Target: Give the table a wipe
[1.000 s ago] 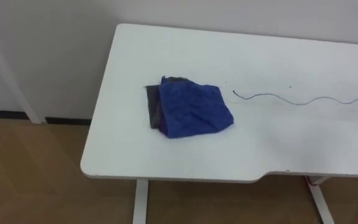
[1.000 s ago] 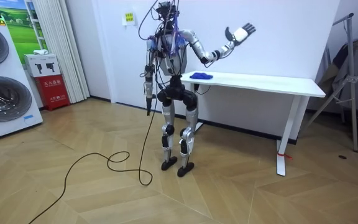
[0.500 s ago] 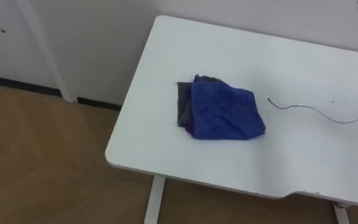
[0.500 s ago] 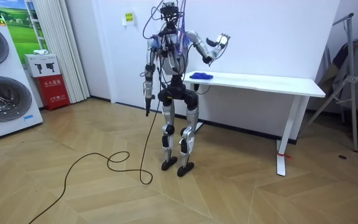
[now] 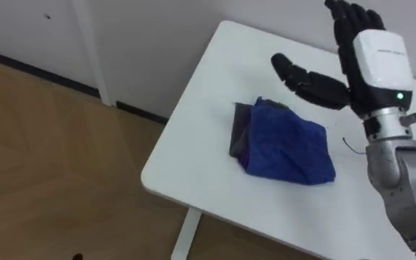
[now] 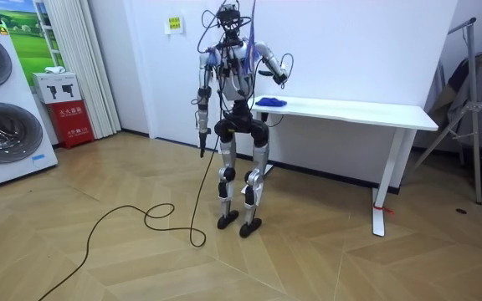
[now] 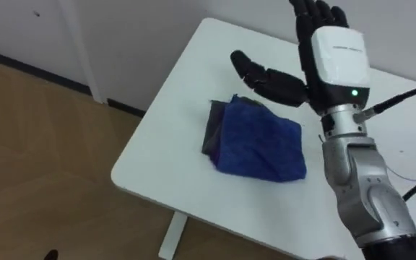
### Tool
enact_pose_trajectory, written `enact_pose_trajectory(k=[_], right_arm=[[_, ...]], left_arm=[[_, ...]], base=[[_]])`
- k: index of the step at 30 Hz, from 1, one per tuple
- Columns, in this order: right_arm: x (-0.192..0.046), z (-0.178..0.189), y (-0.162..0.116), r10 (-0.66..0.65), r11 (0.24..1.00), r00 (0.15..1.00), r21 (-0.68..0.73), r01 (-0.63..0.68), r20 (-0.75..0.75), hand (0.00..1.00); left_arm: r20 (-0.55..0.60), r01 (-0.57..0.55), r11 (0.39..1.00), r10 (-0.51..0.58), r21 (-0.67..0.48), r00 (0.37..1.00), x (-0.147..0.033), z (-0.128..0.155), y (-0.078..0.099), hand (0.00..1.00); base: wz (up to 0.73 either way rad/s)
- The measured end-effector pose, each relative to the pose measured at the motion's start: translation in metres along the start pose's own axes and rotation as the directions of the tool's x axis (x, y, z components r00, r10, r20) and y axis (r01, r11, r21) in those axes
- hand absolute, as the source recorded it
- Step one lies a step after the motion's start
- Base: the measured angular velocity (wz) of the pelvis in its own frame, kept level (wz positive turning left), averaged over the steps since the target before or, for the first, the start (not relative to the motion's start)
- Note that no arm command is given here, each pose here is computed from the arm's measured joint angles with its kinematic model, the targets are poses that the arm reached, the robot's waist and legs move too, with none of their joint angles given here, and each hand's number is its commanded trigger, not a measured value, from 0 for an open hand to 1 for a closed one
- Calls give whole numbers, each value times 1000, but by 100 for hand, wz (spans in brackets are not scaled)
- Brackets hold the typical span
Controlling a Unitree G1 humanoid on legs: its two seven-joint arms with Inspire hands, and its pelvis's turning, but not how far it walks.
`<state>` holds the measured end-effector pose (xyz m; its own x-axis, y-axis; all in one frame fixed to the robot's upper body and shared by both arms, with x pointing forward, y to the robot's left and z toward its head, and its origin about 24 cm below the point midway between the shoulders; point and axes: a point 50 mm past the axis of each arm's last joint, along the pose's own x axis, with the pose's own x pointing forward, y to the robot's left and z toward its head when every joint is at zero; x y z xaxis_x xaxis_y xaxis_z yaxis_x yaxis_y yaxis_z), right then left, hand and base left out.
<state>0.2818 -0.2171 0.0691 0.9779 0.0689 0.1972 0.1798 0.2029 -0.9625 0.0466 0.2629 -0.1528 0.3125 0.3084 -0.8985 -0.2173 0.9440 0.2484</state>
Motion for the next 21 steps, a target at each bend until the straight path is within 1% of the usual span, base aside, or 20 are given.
enact_pose_trajectory(k=[4,6,8,9,10,12,16,18,21], right_arm=[[-9,2,22,118,991,993,-69,-117,14,0],[-16,5,31,175,981,984,-89,-171,33,0],[-23,8,39,208,974,977,-102,-202,46,0],[-27,10,47,240,967,970,-100,-234,46,0],[-29,11,51,251,965,967,-89,-247,37,0],[-32,9,54,247,967,969,-58,-248,-18,0],[-37,12,61,276,959,961,-58,-276,-3,0],[-44,10,64,291,954,957,-67,-291,-9,0],[-59,3,71,325,943,944,-49,-328,-54,0]], left_arm=[[14,2,1000,-2,16,1000,0,4,0,0],[30,2,999,-3,50,1000,2,10,-1,0],[22,1,997,-2,72,1000,1,8,0,0],[3,-2,997,1,74,1000,0,1,2,0],[1,1,997,-1,75,1000,0,0,3,0],[47,29,996,-33,79,998,1,13,-2,0],[23,34,997,-36,70,999,-1,2,-1,0],[18,35,997,-37,69,999,-1,0,-1,0],[6,55,998,-55,44,998,-2,-5,-8,0]], base=[[0],[-26],[-9],[14],[37],[39],[-1],[21],[7]])
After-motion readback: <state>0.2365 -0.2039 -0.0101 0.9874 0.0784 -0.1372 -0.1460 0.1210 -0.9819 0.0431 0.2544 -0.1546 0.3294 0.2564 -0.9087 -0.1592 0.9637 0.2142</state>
